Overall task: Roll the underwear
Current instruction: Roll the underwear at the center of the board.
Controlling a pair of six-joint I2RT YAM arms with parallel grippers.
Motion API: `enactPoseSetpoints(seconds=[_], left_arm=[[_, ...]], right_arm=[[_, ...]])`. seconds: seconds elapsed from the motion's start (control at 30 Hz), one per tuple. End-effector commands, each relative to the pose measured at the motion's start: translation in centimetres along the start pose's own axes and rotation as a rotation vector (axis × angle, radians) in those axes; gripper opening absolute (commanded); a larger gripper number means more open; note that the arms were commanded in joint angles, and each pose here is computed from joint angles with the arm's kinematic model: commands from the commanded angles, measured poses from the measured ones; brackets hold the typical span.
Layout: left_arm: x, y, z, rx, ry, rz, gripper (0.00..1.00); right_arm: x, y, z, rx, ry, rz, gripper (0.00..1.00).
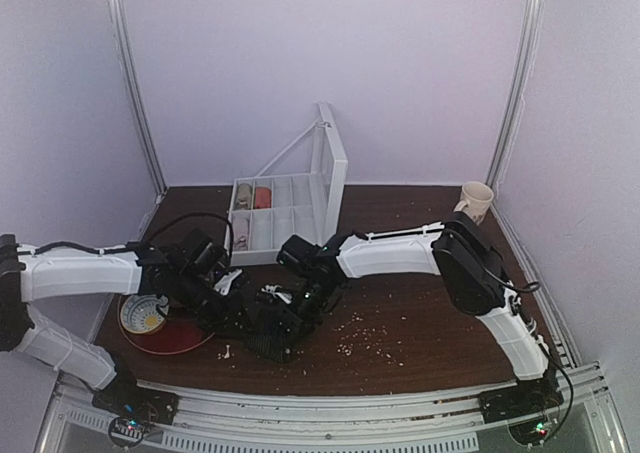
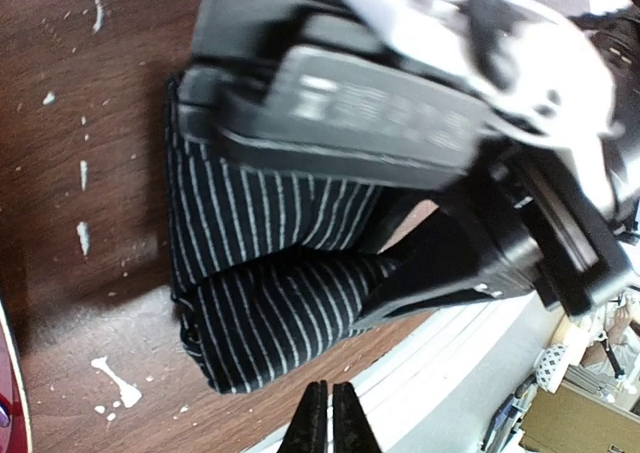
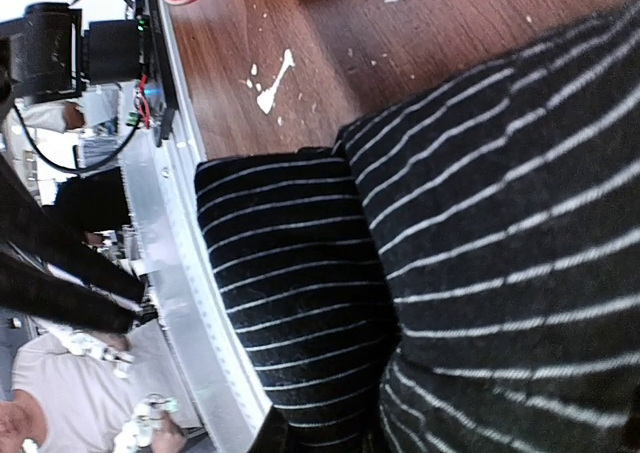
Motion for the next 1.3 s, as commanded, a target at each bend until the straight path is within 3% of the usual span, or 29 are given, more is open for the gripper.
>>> enactPoseSetpoints(seconds=[0.0, 0.6, 0.93, 1.27], left_arm=[[-0.2, -0.7, 0.1, -0.035, -0.034, 0.011, 0.07], [-4.8, 1.5, -0.5, 0.016, 0.026, -0.142, 0.07], [-6.5, 2.9, -0.4, 0.068, 0.081, -0.206, 0.06], [-7.2, 3.3, -0.3, 0.084, 0.103, -0.217, 0.06]], right_arm=[[-1.2, -2.9, 0.8, -0.154, 0.055, 0.001, 0.00], [-0.9, -3.4, 1.7, -0.163, 0.054, 0.024, 0.00], [1.0, -2.2, 2.1, -0.066, -0.001, 0.133, 0.30], [4.3, 0.8, 2.4, 0.056, -0.169, 0.201, 0.36]])
Point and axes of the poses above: each gripper's point midway between its finger pads, its own x axis back along the fingers, its own y axis along the line the jaws close on, z = x × y, the point moved 9 cm from there along x, back along the fingers, and after that the axes turned 1 degree about x, right-handed, at the moved point
